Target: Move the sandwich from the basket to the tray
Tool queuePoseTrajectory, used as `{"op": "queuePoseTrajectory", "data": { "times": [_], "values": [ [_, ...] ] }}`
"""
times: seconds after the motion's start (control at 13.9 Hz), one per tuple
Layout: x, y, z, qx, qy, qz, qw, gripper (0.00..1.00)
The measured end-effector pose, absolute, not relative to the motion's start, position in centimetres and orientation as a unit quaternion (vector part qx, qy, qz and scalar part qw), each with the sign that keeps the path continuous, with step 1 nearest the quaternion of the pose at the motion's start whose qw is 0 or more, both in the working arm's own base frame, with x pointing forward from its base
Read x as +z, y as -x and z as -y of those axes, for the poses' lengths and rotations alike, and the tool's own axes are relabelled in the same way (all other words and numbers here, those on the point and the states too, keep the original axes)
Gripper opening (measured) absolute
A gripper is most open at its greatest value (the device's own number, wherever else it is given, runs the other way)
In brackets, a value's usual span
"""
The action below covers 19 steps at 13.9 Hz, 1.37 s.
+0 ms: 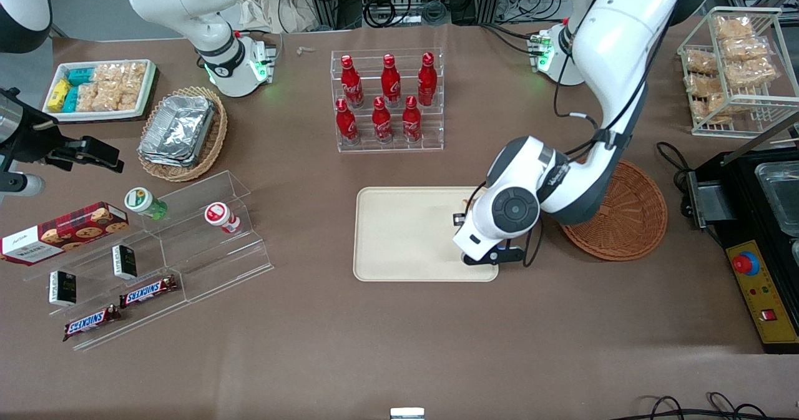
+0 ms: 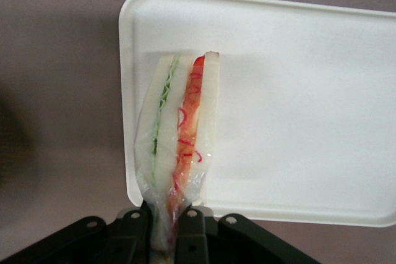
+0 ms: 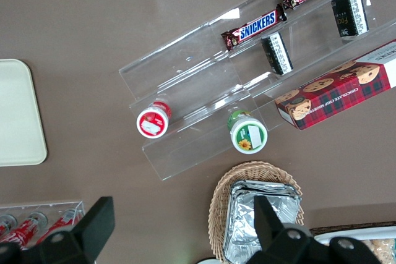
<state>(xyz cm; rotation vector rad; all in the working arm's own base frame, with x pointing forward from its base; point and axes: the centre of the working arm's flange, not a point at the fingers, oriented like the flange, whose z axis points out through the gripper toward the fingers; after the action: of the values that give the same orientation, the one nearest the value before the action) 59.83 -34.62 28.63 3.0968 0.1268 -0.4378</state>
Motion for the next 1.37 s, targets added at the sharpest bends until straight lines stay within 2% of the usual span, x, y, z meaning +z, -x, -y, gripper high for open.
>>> {"op": "queuePoseTrajectory", "data": {
  "times": [0.36,0.5,0.86,1.08,1.15,1.37],
  "values": [
    [25.4,-60.0,34.3,-0.148,-0.988,-0.039,-0.004,0.16],
    [25.0,-60.0,34.2,-0.148,-0.988,-0.038,-0.009,0.20],
    [26.4,-60.8,33.5,-0.139,-0.989,-0.043,-0.007,0.64],
    [34.0,-62.1,30.9,-0.115,-0.992,-0.059,-0.010,0.95],
    [37.7,-62.3,29.3,-0.101,-0.992,-0.068,-0.013,1.00],
    [48.0,-61.7,23.6,-0.051,-0.994,-0.089,-0.044,1.00]
  ]
}}
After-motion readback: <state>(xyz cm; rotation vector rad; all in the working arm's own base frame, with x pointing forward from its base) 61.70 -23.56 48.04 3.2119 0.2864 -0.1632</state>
